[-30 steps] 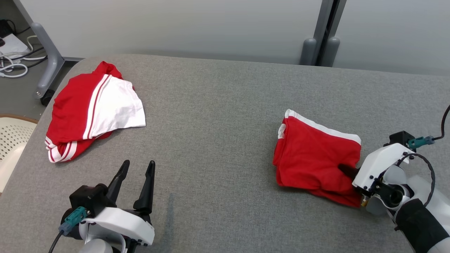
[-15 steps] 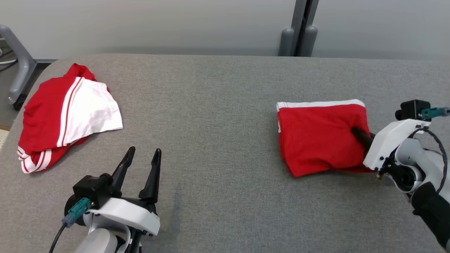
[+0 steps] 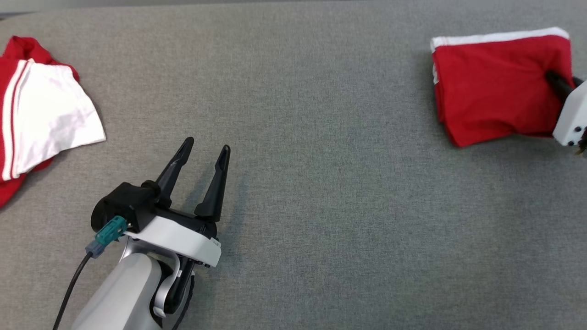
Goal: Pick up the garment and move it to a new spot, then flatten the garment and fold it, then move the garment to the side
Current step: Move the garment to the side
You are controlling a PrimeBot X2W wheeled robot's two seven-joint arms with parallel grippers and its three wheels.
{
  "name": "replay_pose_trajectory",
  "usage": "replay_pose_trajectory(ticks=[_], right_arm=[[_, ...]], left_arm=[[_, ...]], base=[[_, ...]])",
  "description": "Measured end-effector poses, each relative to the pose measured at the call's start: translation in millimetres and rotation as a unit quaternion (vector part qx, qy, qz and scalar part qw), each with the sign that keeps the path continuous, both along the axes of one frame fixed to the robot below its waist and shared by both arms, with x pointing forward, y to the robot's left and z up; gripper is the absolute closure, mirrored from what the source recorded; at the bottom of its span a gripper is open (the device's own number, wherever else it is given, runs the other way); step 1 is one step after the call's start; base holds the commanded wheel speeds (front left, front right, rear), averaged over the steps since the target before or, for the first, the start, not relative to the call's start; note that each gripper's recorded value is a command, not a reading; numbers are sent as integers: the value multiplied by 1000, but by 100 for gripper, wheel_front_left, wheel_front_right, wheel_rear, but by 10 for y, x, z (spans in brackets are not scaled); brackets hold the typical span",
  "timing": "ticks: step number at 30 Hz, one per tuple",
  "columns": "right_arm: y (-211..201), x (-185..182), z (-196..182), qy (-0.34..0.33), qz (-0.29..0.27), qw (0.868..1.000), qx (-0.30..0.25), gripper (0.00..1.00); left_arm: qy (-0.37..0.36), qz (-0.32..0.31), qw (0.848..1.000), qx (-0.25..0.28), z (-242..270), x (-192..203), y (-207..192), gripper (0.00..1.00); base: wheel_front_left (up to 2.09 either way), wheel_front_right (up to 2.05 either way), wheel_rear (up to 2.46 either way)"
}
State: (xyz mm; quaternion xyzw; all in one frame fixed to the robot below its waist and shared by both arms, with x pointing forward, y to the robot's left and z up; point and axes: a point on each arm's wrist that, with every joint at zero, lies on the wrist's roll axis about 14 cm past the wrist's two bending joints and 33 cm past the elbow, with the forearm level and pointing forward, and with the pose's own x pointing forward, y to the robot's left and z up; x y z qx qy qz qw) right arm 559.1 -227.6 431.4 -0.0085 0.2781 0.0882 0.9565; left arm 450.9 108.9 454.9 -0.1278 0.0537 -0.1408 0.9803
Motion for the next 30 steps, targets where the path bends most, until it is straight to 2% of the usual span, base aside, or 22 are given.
replay_pose_trajectory(ticks=[11, 17, 30], right_arm=[[-567, 317, -85, 3, -16, 996, -85, 100], [-833, 377, -17, 11, -17, 989, -148, 100], [-1080, 417, -43, 27, -40, 983, -179, 100]], left_arm=[[36, -15, 999, 4, -400, 188, -76, 0], [43, -18, 999, 2, -468, 204, -99, 0], [46, -12, 999, 4, -513, 238, -48, 0]], base=[[0, 0, 0], [0, 0, 0], [0, 0, 0]])
